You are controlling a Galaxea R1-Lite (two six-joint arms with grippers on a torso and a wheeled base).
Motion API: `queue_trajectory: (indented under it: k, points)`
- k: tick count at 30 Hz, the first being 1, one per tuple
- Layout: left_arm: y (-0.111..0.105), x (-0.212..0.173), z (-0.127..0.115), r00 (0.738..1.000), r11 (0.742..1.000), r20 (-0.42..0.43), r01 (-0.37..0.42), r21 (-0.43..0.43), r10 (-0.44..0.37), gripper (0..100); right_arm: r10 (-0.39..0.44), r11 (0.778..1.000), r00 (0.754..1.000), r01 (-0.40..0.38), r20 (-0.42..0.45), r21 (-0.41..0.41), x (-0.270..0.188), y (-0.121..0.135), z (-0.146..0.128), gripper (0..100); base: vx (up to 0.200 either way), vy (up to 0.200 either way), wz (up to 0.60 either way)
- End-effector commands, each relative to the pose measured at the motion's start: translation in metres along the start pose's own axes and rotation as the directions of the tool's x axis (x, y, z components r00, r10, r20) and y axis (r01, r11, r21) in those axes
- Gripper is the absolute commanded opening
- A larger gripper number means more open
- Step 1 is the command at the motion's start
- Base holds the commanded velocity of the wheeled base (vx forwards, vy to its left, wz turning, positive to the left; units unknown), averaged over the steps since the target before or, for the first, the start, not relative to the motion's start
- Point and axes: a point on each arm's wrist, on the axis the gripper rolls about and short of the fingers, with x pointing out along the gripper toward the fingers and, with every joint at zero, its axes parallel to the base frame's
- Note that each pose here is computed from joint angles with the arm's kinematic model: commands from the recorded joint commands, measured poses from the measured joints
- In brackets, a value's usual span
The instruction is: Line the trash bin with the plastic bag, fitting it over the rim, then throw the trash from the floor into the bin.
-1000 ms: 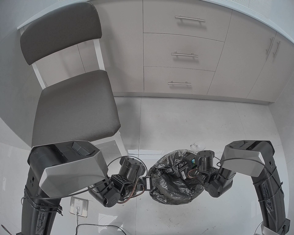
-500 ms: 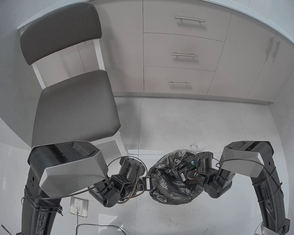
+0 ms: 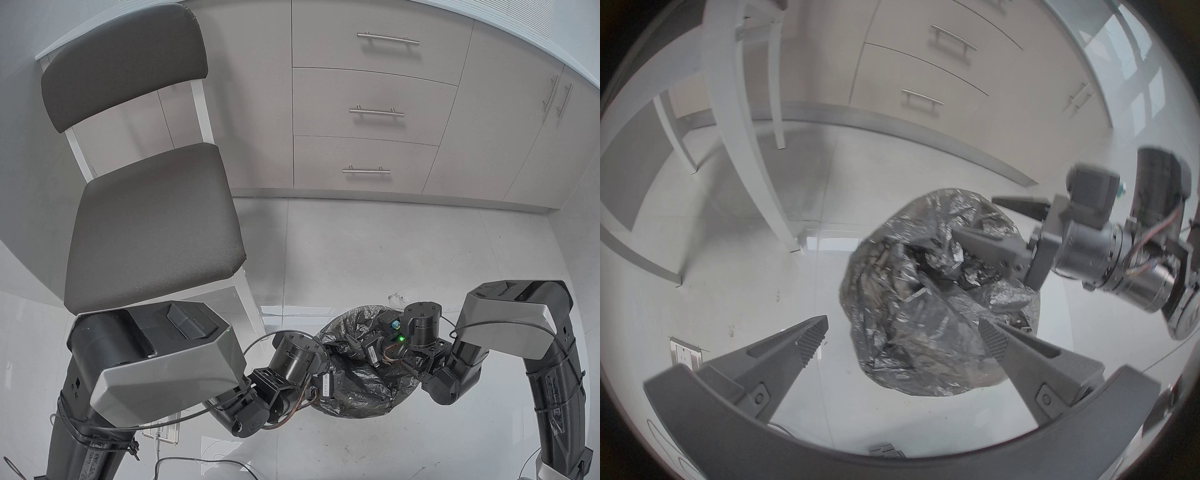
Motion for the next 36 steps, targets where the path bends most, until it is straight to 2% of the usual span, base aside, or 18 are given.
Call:
queue_trajectory:
  k: [1,8,10,12,21,26,32,36]
  points:
    - [-0.004,0.010,-0.007,1.000,1.000,-0.008,0.002,0.030,-0.001,100,-0.003,1.000,0.999,0.003,0.032,0.004,-0.004,-0.001,0.010,100,0.000,0.000,0.00]
    - [-0.004,0.016,-0.007,0.998,0.998,-0.053,-0.022,0.051,0.025,100,-0.014,1.000,0.999,0.013,0.038,0.007,-0.002,-0.004,0.012,100,0.000,0.000,0.00]
    - [-0.006,0.019,-0.006,0.991,0.996,-0.120,-0.052,0.078,0.061,100,-0.016,1.000,0.999,0.016,0.041,0.007,-0.002,-0.004,0.012,100,0.000,0.000,0.00]
    - [-0.007,0.020,-0.003,0.986,0.994,-0.147,-0.066,0.084,0.078,100,-0.018,1.000,0.999,0.017,0.042,0.008,-0.002,-0.004,0.013,100,0.000,0.000,0.00]
    - [-0.011,0.024,0.004,0.981,0.993,-0.171,-0.080,0.081,0.093,100,-0.023,1.000,0.999,0.023,0.040,0.009,0.001,-0.005,0.010,100,0.000,0.000,0.00]
    - [-0.011,0.025,0.005,0.974,0.992,-0.199,-0.094,0.088,0.110,100,-0.059,0.998,0.998,0.059,0.031,0.018,0.009,-0.017,0.004,100,0.000,0.000,0.00]
    - [-0.009,0.020,0.003,0.982,0.995,-0.165,-0.095,0.011,0.095,100,-0.099,0.995,0.995,0.099,-0.011,0.018,0.015,-0.035,-0.012,100,0.000,0.000,0.00]
    - [-0.004,0.008,-0.002,0.999,0.999,-0.029,-0.017,-0.028,0.016,100,-0.098,0.995,0.992,0.099,-0.074,0.006,0.017,-0.038,-0.026,100,0.000,0.000,0.00]
